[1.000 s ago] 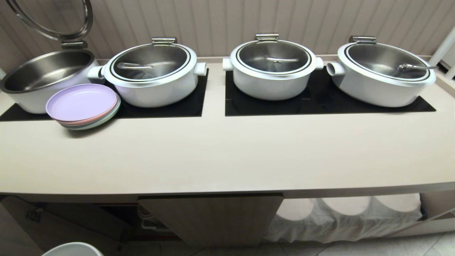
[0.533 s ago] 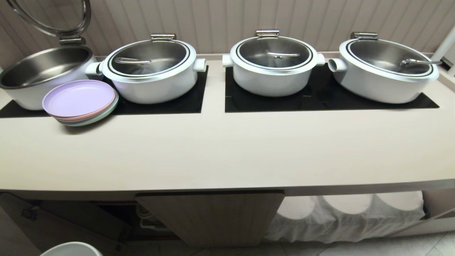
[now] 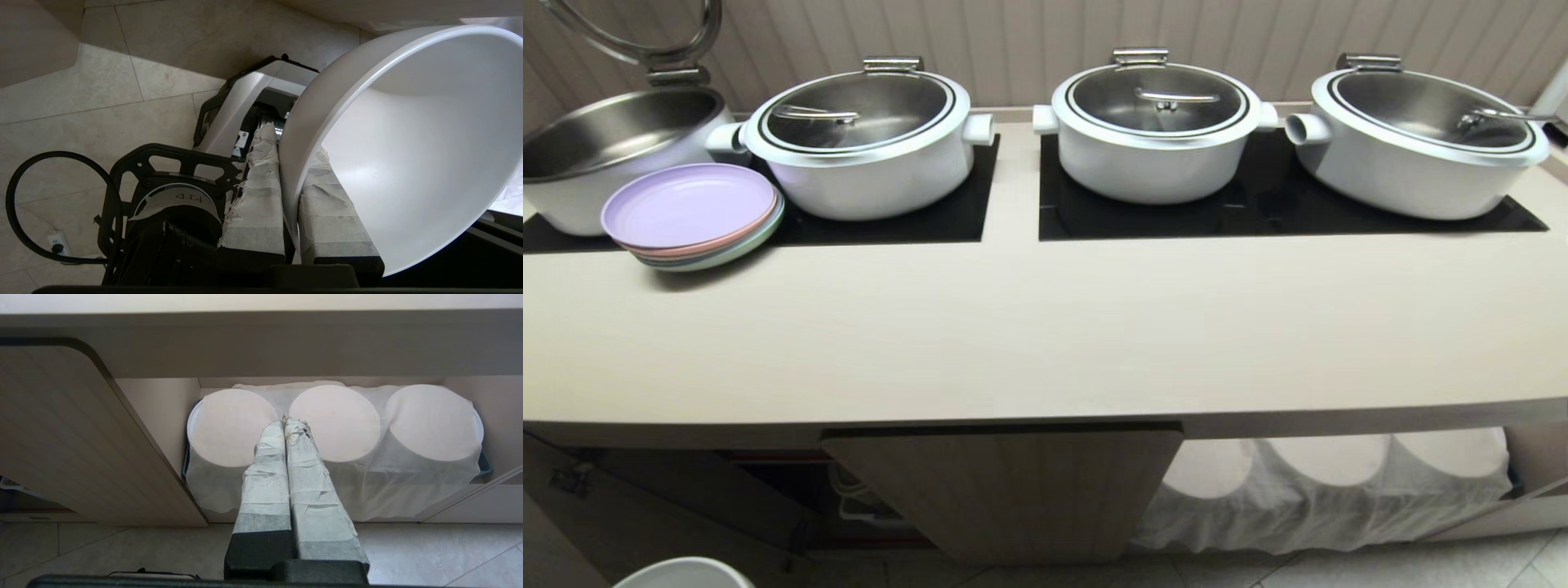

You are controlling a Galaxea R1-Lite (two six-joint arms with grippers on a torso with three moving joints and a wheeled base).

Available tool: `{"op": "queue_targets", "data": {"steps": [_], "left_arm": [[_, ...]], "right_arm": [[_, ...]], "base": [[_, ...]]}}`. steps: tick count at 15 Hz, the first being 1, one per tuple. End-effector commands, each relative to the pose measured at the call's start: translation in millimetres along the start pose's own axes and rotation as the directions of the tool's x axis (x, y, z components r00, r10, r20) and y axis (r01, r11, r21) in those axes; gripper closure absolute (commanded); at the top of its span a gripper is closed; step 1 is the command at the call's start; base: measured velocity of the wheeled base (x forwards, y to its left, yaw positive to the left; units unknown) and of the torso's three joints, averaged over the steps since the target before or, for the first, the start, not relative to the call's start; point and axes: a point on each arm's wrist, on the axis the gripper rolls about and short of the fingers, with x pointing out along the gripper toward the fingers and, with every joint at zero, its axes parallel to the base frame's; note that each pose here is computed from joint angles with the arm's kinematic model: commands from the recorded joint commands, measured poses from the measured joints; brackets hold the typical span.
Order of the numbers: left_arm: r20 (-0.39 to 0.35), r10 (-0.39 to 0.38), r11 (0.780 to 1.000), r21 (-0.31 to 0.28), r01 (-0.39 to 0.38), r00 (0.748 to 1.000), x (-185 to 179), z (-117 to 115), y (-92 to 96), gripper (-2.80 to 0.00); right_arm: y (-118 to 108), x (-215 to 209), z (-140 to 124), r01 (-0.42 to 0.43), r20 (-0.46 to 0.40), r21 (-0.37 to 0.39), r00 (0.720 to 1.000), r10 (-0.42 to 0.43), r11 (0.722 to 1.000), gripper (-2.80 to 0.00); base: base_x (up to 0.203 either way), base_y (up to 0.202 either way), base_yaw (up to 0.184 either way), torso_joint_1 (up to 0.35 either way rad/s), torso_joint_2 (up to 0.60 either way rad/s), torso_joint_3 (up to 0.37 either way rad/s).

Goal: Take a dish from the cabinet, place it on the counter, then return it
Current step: Put it back into the cabinet

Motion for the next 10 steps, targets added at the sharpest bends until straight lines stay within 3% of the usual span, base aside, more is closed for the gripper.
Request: {"op": "queue_targets", "data": {"steps": [1, 10], "left_arm": [[-0.006, 0.004, 1.0, -0.003, -0.004, 1.0, 0.4, -0.4, 0.3, 0.0], [-0.006, 0.004, 1.0, -0.003, -0.004, 1.0, 0.4, -0.4, 0.3, 0.0]], "right_arm": [[0.0, 0.1, 0.0, -0.002, -0.001, 0.0, 1.0, 0.002, 1.0, 0.0], [0.0, 0.1, 0.0, 0.0, -0.001, 0.001, 1.0, 0.0, 1.0, 0.0]], "base": [[0.0, 0.0, 0.0, -0.149, 0.32, 0.166], [0.0, 0.0, 0.0, -0.165, 0.35, 0.185]]}}
